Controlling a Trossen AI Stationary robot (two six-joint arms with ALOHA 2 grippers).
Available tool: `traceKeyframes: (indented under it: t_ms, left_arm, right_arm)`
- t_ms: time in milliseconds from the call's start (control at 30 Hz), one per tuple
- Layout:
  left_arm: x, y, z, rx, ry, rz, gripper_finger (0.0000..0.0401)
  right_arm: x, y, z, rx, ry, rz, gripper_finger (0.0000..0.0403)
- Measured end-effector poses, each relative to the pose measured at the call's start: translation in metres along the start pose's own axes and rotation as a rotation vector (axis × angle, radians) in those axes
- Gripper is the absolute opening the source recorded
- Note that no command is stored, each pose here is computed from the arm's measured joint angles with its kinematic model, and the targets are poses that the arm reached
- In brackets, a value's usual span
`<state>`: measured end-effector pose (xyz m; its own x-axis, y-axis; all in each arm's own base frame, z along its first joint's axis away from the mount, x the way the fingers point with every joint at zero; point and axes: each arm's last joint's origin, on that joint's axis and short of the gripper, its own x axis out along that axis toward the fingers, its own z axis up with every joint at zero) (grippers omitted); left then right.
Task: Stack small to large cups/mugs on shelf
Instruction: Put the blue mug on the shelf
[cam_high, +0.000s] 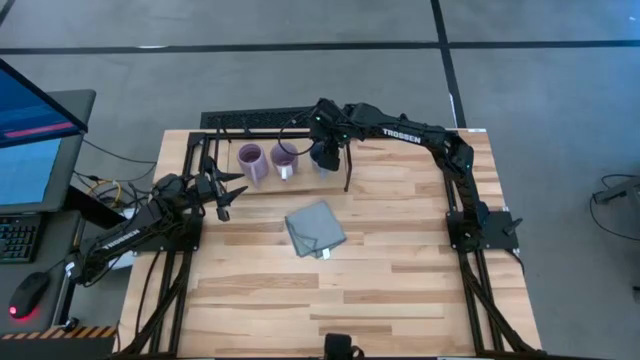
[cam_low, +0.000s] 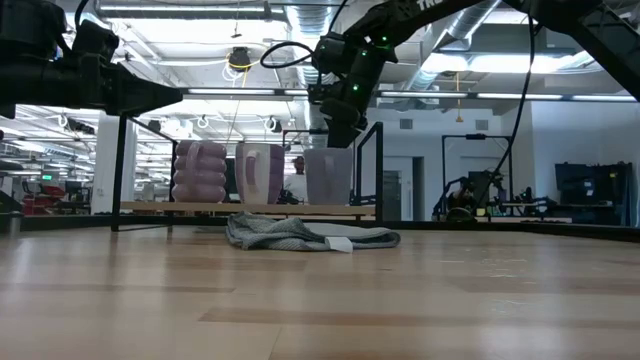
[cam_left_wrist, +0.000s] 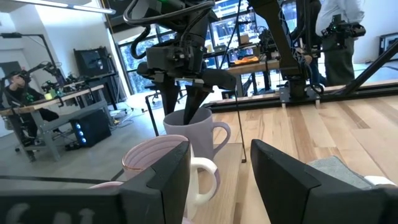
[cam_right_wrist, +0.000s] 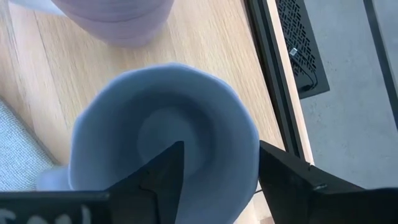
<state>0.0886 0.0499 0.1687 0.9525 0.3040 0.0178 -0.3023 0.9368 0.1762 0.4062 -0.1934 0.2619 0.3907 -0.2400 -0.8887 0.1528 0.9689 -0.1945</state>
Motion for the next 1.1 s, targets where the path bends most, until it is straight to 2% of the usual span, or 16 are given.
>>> traceKeyframes:
  t_ms: [400,700,900,1100]
  left_arm:
    - [0.000,0.000,0.000,-0.007,-0.001,0.000,0.0162]
    - [0.000,0.000,0.000,-0.008,-0.001,0.000,0.0162]
    - [0.000,0.000,0.000,-0.008,-0.001,-0.001,0.0162]
    - [0.000,0.000,0.000,-0.008,-0.001,-0.001,0.0162]
  right_arm:
    - [0.000,-0.012,-0.001,0.058,-0.021,-0.023,0.0223]
    - [0.000,-0.013,0.000,0.052,-0.037,-0.031,0.0231]
    - [0.000,-0.017,0.001,0.058,-0.020,-0.160,0.0231]
    - [0.000,-0.017,0.003,0.050,-0.034,-0.163,0.0231]
